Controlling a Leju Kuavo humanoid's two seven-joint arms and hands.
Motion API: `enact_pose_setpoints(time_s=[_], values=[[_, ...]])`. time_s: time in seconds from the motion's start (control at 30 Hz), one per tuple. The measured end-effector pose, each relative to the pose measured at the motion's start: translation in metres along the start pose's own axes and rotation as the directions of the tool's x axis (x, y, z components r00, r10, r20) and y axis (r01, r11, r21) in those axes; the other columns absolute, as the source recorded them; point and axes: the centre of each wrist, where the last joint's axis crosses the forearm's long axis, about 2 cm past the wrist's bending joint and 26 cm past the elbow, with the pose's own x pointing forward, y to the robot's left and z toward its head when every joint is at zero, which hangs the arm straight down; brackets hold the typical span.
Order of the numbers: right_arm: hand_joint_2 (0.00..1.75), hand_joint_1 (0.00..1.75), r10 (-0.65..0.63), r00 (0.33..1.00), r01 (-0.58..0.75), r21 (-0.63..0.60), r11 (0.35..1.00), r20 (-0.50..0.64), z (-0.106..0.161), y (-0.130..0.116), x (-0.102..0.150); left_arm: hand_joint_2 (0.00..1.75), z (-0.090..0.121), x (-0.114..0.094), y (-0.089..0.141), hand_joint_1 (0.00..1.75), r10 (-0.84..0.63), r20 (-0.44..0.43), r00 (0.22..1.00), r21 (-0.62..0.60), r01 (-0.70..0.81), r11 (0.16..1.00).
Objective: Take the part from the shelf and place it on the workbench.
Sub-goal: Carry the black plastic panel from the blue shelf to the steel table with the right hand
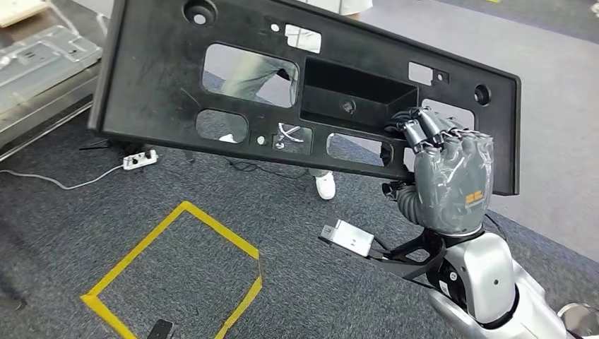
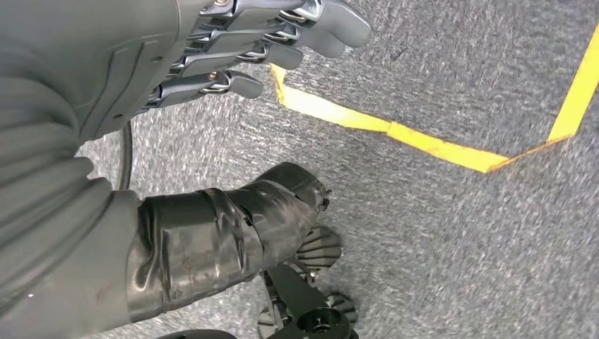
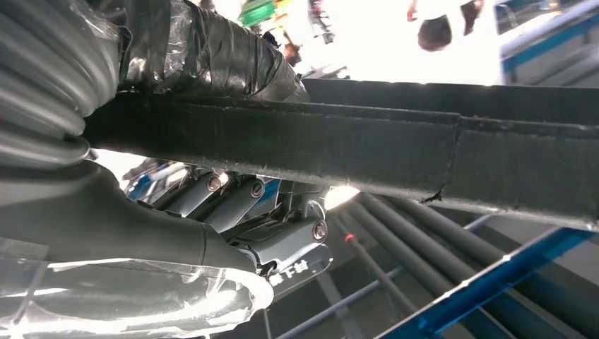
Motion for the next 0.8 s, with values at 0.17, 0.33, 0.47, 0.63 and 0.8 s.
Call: enact_pose_setpoints(time_s=[0.17, 0.33, 0.47, 0.63, 0.8], values=[[1.75, 1.75, 0.024, 1.0, -0.024, -0.004, 1.0, 0.013, -0.0001, -0.0003, 0.0009, 1.75, 0.0009, -0.0018, -0.0006, 0.0, -0.001, -0.005, 1.0, -0.001, 0.001, 1.0], [1.75, 1.75, 0.05, 0.999, -0.049, -0.008, 0.999, 0.02, 0.0006, 0.0002, 0.0016, 1.75, -0.0014, 0.0026, -0.0008, 0.0, -0.005, 0.003, 1.0, -0.002, 0.005, 1.0], [1.75, 1.75, 0.05, 0.999, -0.05, -0.007, 0.999, 0.02, 0.001, 0.0002, 0.0025, 1.75, -0.0004, 0.0006, -0.001, 0.0, -0.005, -0.002, 1.0, -0.002, 0.005, 1.0], [1.75, 1.75, 0.046, 0.999, -0.046, -0.012, 0.999, 0.021, 0.0004, -0.0009, 0.0033, 1.75, -0.001, 0.0019, -0.0006, 0.0, -0.005, 0.001, 1.0, -0.002, 0.005, 1.0], [1.75, 1.75, 0.044, 0.999, -0.043, -0.012, 0.999, 0.02, 0.0006, -0.0014, 0.0041, 1.75, -0.0012, 0.0022, -0.0009, 0.0, -0.006, 0.001, 1.0, -0.002, 0.006, 1.0]])
